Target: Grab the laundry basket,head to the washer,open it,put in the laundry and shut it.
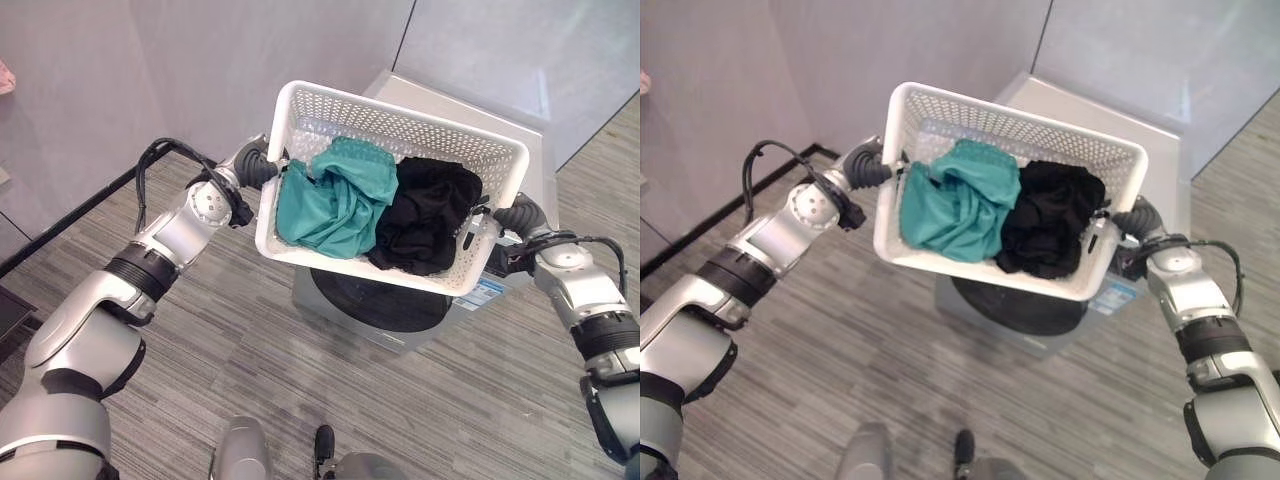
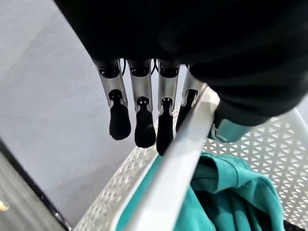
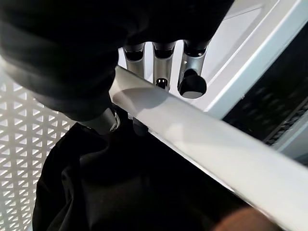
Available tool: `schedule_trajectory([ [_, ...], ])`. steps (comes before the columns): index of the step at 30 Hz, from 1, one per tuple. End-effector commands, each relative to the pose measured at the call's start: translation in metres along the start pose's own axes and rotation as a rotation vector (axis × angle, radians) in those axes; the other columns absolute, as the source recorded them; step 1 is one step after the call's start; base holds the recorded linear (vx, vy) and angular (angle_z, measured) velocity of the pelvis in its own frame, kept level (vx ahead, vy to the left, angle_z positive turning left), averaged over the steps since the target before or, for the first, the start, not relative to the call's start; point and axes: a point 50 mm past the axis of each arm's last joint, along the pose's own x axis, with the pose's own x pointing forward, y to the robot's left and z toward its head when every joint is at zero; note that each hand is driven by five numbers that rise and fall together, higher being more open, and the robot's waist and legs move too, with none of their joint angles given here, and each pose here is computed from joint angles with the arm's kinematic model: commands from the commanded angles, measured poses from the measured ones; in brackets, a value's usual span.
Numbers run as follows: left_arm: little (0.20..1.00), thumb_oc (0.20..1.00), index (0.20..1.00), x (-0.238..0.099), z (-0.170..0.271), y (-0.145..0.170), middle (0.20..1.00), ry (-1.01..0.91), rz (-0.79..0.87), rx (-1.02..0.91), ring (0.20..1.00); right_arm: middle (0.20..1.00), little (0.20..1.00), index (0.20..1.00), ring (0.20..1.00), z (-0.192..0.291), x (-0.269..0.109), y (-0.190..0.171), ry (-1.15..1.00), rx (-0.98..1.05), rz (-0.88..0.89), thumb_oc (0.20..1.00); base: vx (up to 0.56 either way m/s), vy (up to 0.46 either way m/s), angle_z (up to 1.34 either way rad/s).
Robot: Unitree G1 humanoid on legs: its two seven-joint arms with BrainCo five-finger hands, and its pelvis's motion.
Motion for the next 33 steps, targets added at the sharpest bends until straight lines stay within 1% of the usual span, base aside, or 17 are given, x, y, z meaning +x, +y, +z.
schedule_trajectory([
  [1, 0.200, 0.200, 0.200, 0.020, 0.069, 0.012, 0.200, -0.235, 0.048, 0.012, 0.200, 0.200, 0.200, 0.200, 0.200, 0.043, 0.001, -0.019, -0.171, -0.016, -0.071, 0.200, 0.08, 0.123, -0.41],
  [2, 0.200, 0.200, 0.200, 0.020, 0.069, 0.012, 0.200, -0.235, 0.047, 0.012, 0.200, 0.200, 0.200, 0.200, 0.200, 0.042, 0.001, -0.019, -0.171, -0.016, -0.071, 0.200, 0.16, 0.203, -0.29],
  [3, 0.200, 0.200, 0.200, 0.020, 0.065, 0.008, 0.200, -0.223, 0.040, 0.018, 0.200, 0.200, 0.200, 0.200, 0.200, 0.037, 0.003, -0.003, -0.163, -0.004, -0.031, 0.200, 0.11, 0.111, -0.10],
  [5, 0.200, 0.200, 0.200, 0.019, 0.061, 0.009, 0.200, -0.211, 0.041, 0.024, 0.200, 0.200, 0.200, 0.200, 0.200, 0.034, 0.004, 0.002, -0.152, 0.000, -0.018, 0.200, 0.10, 0.102, 0.01],
  [10, 0.200, 0.200, 0.200, 0.018, 0.051, 0.012, 0.200, -0.180, 0.050, 0.023, 0.200, 0.200, 0.200, 0.200, 0.200, 0.024, 0.006, 0.001, -0.108, 0.012, -0.025, 0.200, 0.05, 0.000, -0.12],
  [16, 0.200, 0.200, 0.200, 0.018, 0.041, 0.017, 0.200, -0.135, 0.048, 0.042, 0.200, 0.200, 0.200, 0.200, 0.200, 0.014, 0.008, -0.016, -0.040, 0.011, -0.070, 0.200, 0.04, -0.153, -0.09],
  [17, 0.200, 0.200, 0.200, 0.019, 0.041, 0.026, 0.200, -0.126, 0.059, 0.069, 0.200, 0.200, 0.200, 0.200, 0.200, 0.014, 0.007, -0.028, -0.024, -0.014, -0.096, 0.200, 0.07, -0.313, -0.04],
  [21, 0.200, 0.200, 0.200, 0.021, 0.044, 0.044, 0.200, -0.101, 0.087, 0.132, 0.200, 0.200, 0.200, 0.200, 0.200, 0.008, 0.002, -0.049, 0.019, -0.060, -0.143, 0.200, 0.01, -0.316, -0.02],
  [22, 0.200, 0.200, 0.200, 0.021, 0.045, 0.044, 0.200, -0.103, 0.087, 0.134, 0.200, 0.200, 0.200, 0.200, 0.200, 0.009, 0.003, -0.049, 0.018, -0.058, -0.144, 0.200, 0.05, -0.403, 0.00],
  [23, 0.200, 0.200, 0.200, 0.019, 0.033, 0.050, 0.200, -0.052, 0.092, 0.148, 0.200, 0.200, 0.200, 0.200, 0.200, 0.003, -0.001, -0.059, 0.052, -0.077, -0.160, 0.200, 0.05, -0.254, 0.23],
  [25, 0.200, 0.200, 0.200, 0.019, 0.030, 0.051, 0.200, -0.041, 0.095, 0.144, 0.200, 0.200, 0.200, 0.200, 0.200, 0.005, 0.000, -0.061, 0.060, -0.092, -0.163, 0.200, 0.12, -0.130, 0.26],
  [27, 0.200, 0.200, 0.200, 0.014, 0.016, 0.058, 0.200, 0.007, 0.103, 0.161, 0.200, 0.200, 0.200, 0.200, 0.200, 0.005, 0.004, -0.062, 0.092, -0.129, -0.153, 0.200, 0.29, 0.012, 0.08],
  [31, 0.200, 0.200, 0.200, 0.012, 0.004, 0.055, 0.200, 0.044, 0.089, 0.157, 0.200, 0.200, 0.200, 0.200, 0.200, 0.002, 0.008, -0.060, 0.128, -0.128, -0.154, 0.200, 0.28, 0.002, -0.47],
  [33, 0.200, 0.200, 0.200, 0.011, 0.000, 0.054, 0.200, 0.052, 0.082, 0.140, 0.200, 0.200, 0.200, 0.200, 0.200, 0.002, 0.013, -0.052, 0.142, -0.130, -0.139, 0.200, 0.44, -0.008, -0.21],
])
